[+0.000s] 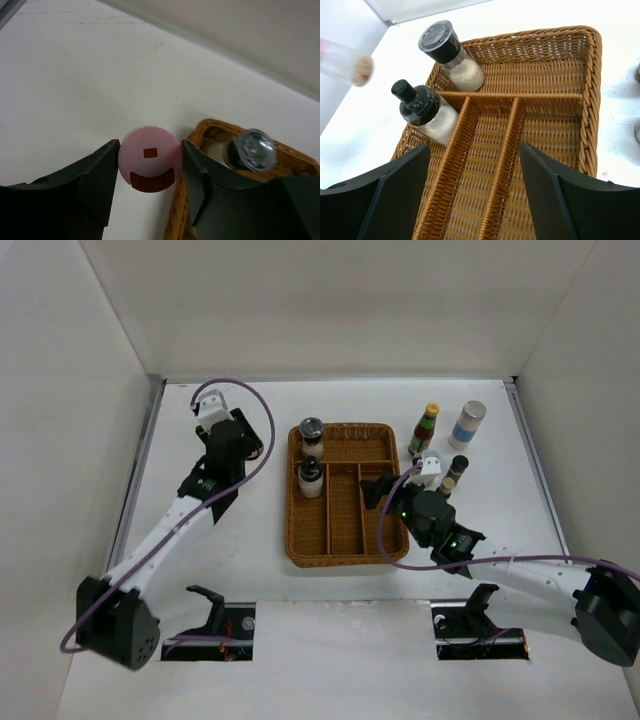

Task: Organize the condiment bottles

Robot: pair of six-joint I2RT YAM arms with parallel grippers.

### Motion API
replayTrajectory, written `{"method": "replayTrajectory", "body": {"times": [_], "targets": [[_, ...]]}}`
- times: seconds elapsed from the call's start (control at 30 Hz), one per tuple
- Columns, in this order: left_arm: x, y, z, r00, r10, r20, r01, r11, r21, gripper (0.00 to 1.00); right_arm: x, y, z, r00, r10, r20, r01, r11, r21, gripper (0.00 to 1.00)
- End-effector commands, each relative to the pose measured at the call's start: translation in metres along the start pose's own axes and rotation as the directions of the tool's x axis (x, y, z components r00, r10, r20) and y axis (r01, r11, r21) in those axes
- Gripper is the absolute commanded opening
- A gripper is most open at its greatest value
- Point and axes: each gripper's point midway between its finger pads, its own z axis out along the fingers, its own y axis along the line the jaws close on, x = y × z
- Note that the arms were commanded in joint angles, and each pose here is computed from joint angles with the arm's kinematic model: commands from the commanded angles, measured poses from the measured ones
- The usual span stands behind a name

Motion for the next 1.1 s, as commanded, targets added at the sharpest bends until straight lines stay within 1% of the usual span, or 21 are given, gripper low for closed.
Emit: {"method": "replayTrajectory", "body": {"times": [0.0, 0.03, 0.17, 0.2, 0.23, 0.3, 0.37, 0.53, 0.77, 0.87, 0.93, 0.97, 1.07], "targets": [[0.005, 0.000, -0.042, 0.999, 0.040, -0.009, -0.040, 0.998, 0.055, 0.34, -0.026, 0.011, 0.001, 0.997, 0.027, 0.071, -0.026, 0.999, -0.021, 0.77], [0.011, -0.002, -0.055, 0.998, 0.055, -0.029, -0.052, 0.995, 0.083, 0.34, -0.027, 0.011, 0.001, 0.997, 0.029, 0.072, -0.028, 0.999, -0.022, 0.72], [0.029, -0.027, -0.100, 0.992, 0.104, -0.074, -0.084, 0.968, 0.235, 0.34, -0.031, 0.013, 0.000, 0.997, 0.022, 0.076, -0.020, 0.999, -0.026, 0.27], [0.032, -0.034, -0.111, 0.990, 0.117, -0.082, -0.090, 0.957, 0.274, 0.34, -0.032, 0.013, 0.000, 0.997, 0.016, 0.075, -0.014, 1.000, -0.025, 0.19], [0.034, -0.041, -0.120, 0.989, 0.123, -0.085, -0.091, 0.946, 0.312, 0.34, -0.033, 0.014, 0.000, 0.997, 0.013, 0.071, -0.012, 1.000, -0.022, 0.15], [0.042, -0.059, -0.136, 0.986, 0.139, -0.090, -0.094, 0.916, 0.389, 0.34, -0.033, 0.017, -0.001, 0.998, 0.007, 0.060, -0.005, 1.000, -0.026, 0.13], [0.051, -0.075, -0.145, 0.981, 0.170, -0.092, -0.113, 0.891, 0.439, 0.34, -0.037, 0.018, -0.003, 0.998, 0.004, 0.067, -0.003, 1.000, -0.026, 0.15], [0.085, -0.096, -0.143, 0.955, 0.279, -0.101, -0.197, 0.851, 0.487, 0.34, -0.056, 0.016, -0.011, 0.994, 0.015, 0.112, -0.013, 1.000, -0.011, 0.29], [0.139, -0.099, -0.126, 0.913, 0.389, -0.125, -0.282, 0.821, 0.496, 0.36, -0.067, 0.009, -0.027, 0.992, 0.007, 0.123, -0.012, 0.999, 0.038, 0.48], [0.158, -0.096, -0.121, 0.897, 0.418, -0.146, -0.297, 0.812, 0.502, 0.37, -0.081, -0.007, -0.041, 0.990, -0.010, 0.142, -0.006, 0.994, 0.111, 0.59], [0.166, -0.096, -0.119, 0.891, 0.426, -0.154, -0.299, 0.808, 0.508, 0.38, -0.089, -0.029, -0.049, 0.989, -0.029, 0.147, -0.001, 0.980, 0.199, 0.67], [0.168, -0.096, -0.118, 0.890, 0.430, -0.151, -0.302, 0.804, 0.512, 0.40, -0.092, -0.039, -0.053, 0.989, -0.042, 0.145, 0.005, 0.970, 0.243, 0.70], [0.167, -0.093, -0.113, 0.896, 0.423, -0.132, -0.305, 0.805, 0.509, 0.52, -0.090, -0.069, -0.062, 0.989, -0.085, 0.119, 0.036, 0.931, 0.364, 0.78]]}}
